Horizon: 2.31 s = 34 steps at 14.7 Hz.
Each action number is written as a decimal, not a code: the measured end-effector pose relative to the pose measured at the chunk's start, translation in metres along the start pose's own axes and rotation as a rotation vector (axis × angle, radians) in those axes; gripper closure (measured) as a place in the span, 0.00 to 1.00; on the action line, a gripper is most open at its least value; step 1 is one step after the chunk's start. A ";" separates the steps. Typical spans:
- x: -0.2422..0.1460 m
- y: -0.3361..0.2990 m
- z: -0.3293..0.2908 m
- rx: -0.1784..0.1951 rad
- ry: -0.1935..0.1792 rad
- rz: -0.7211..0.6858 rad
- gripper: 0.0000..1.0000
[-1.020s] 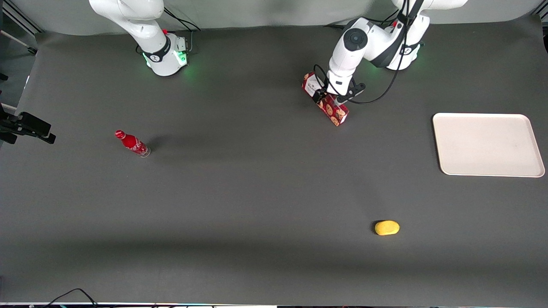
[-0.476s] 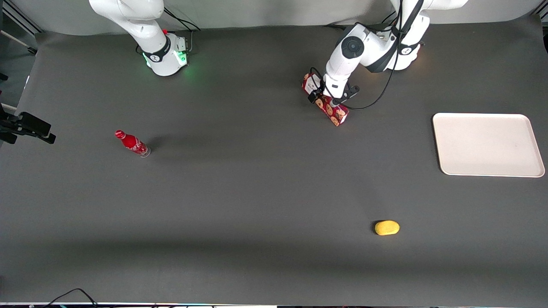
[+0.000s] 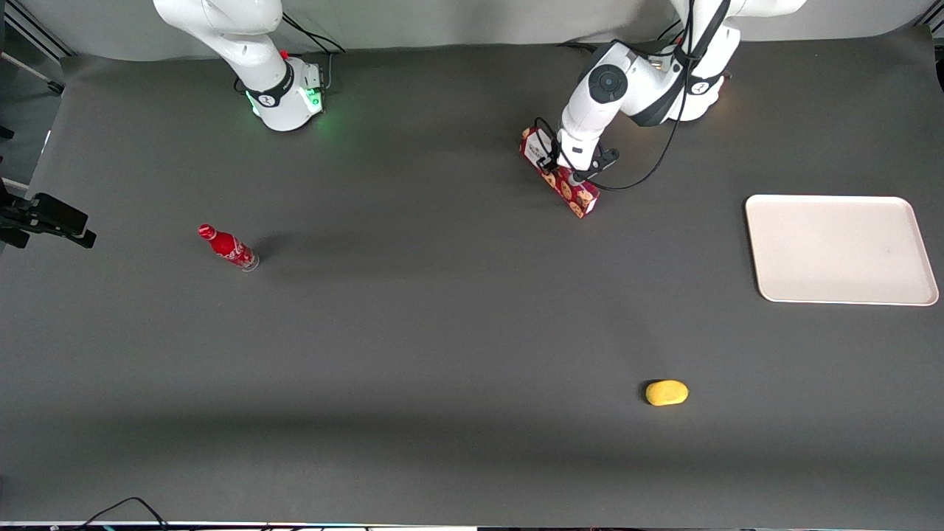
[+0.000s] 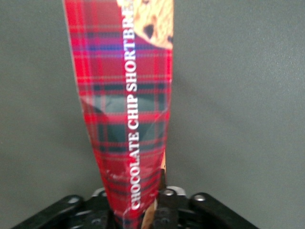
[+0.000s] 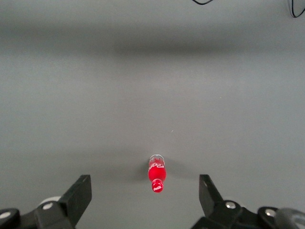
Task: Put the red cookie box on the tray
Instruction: 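Lower the left gripper and close it on the cookie box's end, then lift the cookie box and carry it toward the white tray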
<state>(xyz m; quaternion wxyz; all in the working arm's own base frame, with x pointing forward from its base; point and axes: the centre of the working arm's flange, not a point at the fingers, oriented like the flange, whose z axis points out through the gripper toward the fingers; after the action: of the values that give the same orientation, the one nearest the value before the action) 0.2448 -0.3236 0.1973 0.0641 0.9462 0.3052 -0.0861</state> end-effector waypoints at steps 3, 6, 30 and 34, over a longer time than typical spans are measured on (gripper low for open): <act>0.002 0.002 -0.002 -0.004 0.001 -0.002 0.82; 0.011 0.024 -0.020 0.035 -0.021 -0.013 0.84; 0.365 -0.076 -0.498 0.110 0.083 0.496 0.85; 0.443 -0.191 -0.496 0.146 0.063 0.593 0.85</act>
<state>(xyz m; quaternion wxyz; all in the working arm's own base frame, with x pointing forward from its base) 0.5478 0.1672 0.5794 0.0090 0.9984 0.0105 -0.0557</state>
